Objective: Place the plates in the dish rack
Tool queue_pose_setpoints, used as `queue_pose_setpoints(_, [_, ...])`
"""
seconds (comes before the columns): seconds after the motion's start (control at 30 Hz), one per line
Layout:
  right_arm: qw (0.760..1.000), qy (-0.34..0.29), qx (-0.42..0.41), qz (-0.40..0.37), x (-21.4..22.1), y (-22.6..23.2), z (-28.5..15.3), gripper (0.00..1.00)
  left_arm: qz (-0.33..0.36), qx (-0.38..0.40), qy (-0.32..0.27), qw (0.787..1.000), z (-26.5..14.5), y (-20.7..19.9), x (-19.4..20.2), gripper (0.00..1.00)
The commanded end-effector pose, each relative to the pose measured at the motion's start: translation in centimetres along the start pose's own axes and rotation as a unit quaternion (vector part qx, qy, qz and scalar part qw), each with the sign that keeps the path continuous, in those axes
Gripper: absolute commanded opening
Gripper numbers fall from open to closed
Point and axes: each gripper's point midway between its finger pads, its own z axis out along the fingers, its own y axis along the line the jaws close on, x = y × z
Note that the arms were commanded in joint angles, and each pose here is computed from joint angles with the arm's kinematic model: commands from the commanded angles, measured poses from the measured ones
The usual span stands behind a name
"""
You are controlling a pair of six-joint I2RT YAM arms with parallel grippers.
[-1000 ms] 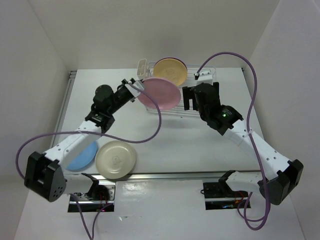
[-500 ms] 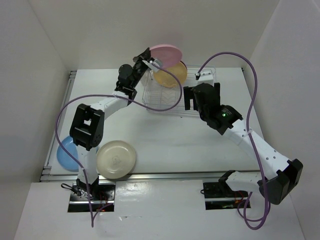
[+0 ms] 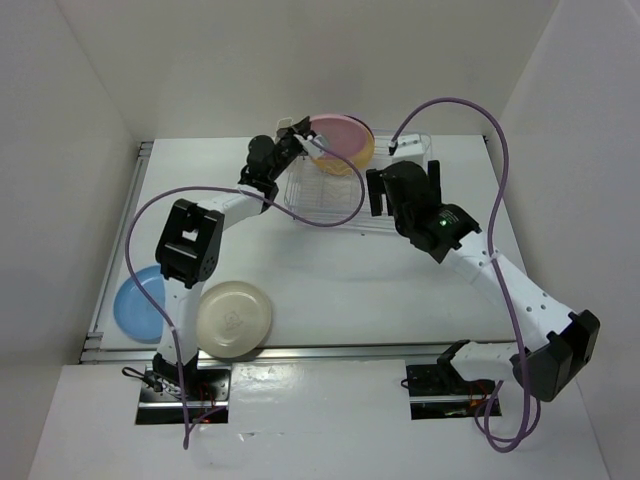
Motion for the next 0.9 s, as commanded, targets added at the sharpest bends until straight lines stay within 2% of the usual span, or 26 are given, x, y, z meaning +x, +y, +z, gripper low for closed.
queue_pose_setpoints(0.0, [1.000,-0.016,0.013,0.003,-1.9,-0.1,0.5,1.00,0.019,-0.015,-0.040,0.999,1.4,0.7,-1.5,0.00])
queue_pose_setpoints(0.33, [1.000,0.002,0.015,-0.021,-0.5,0.4,1.5,1.00,0.011,0.008,-0.025,1.000,1.5,-1.9,0.8,0.00])
queue_pose_setpoints(0.37, [1.000,-0.002,0.014,-0.024,-0.7,0.4,1.5,1.00,0.007,0.018,-0.016,1.000,1.1,-2.8,1.5,0.04])
queue_pose_setpoints(0.4, [1.000,0.003,0.015,-0.028,-0.5,0.6,1.8,1.00,0.005,0.022,-0.018,1.000,1.1,-3.2,1.0,0.21])
queue_pose_setpoints(0.5, [1.000,-0.010,0.014,-0.024,-1.3,0.6,1.8,1.00,-0.006,0.053,-0.003,0.999,0.1,-5.7,1.9,0.55])
queue_pose_setpoints(0.57, [0.999,-0.014,0.013,-0.027,-1.5,0.6,1.8,1.00,-0.013,0.068,0.005,0.998,-0.4,-7.0,2.0,0.68])
queue_pose_setpoints(0.73, [0.999,-0.015,0.018,-0.027,-1.2,0.4,1.8,1.00,-0.018,0.054,0.020,0.998,-1.5,-6.9,1.0,0.71])
queue_pose_setpoints(0.87, [1.000,-0.015,0.006,-0.026,-0.5,0.8,2.0,1.00,-0.049,-0.010,0.037,0.998,-3.0,-2.5,-1.6,0.71])
